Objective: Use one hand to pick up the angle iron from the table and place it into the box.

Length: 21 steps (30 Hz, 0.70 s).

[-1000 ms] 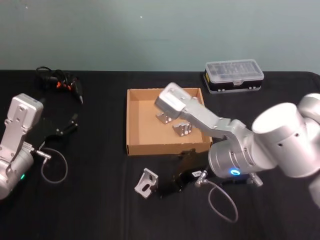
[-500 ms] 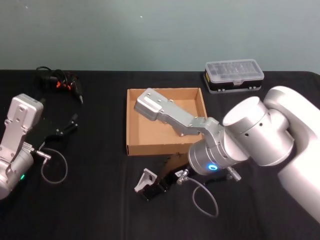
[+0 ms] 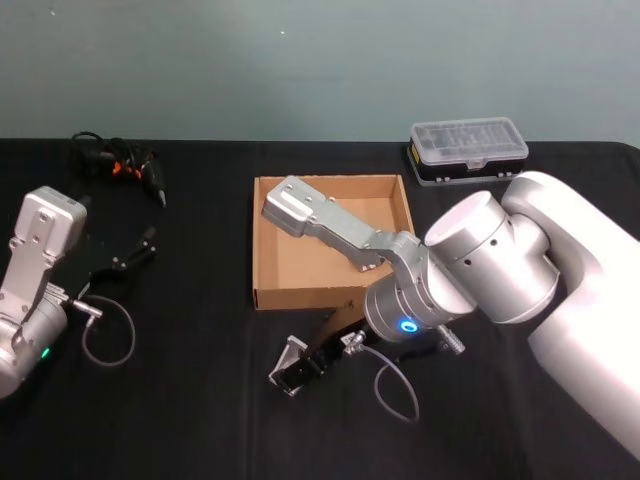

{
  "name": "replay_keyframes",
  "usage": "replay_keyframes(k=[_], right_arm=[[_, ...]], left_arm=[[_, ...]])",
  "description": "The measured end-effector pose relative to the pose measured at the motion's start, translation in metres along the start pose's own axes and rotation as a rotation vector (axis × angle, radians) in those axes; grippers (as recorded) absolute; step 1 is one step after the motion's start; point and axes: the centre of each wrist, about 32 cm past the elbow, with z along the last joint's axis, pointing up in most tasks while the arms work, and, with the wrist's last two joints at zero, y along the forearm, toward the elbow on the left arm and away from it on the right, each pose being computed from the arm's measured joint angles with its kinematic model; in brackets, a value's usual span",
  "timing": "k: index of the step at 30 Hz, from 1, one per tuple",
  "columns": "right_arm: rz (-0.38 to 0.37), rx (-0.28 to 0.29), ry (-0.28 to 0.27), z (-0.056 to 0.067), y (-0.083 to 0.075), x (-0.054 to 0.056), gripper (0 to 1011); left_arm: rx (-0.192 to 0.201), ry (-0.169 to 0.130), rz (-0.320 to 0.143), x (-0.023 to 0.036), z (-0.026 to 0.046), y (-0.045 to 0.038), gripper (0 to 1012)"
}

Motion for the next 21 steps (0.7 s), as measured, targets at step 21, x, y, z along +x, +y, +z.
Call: replay_keyframes(k=[21], right_arm=[[0.000,0.003,-0.002,-0.0002,-0.0016,-0.0006,629]], left_arm=[[0.000,0.000,0.000,0.0000,-0.0001,0.0000,1000]])
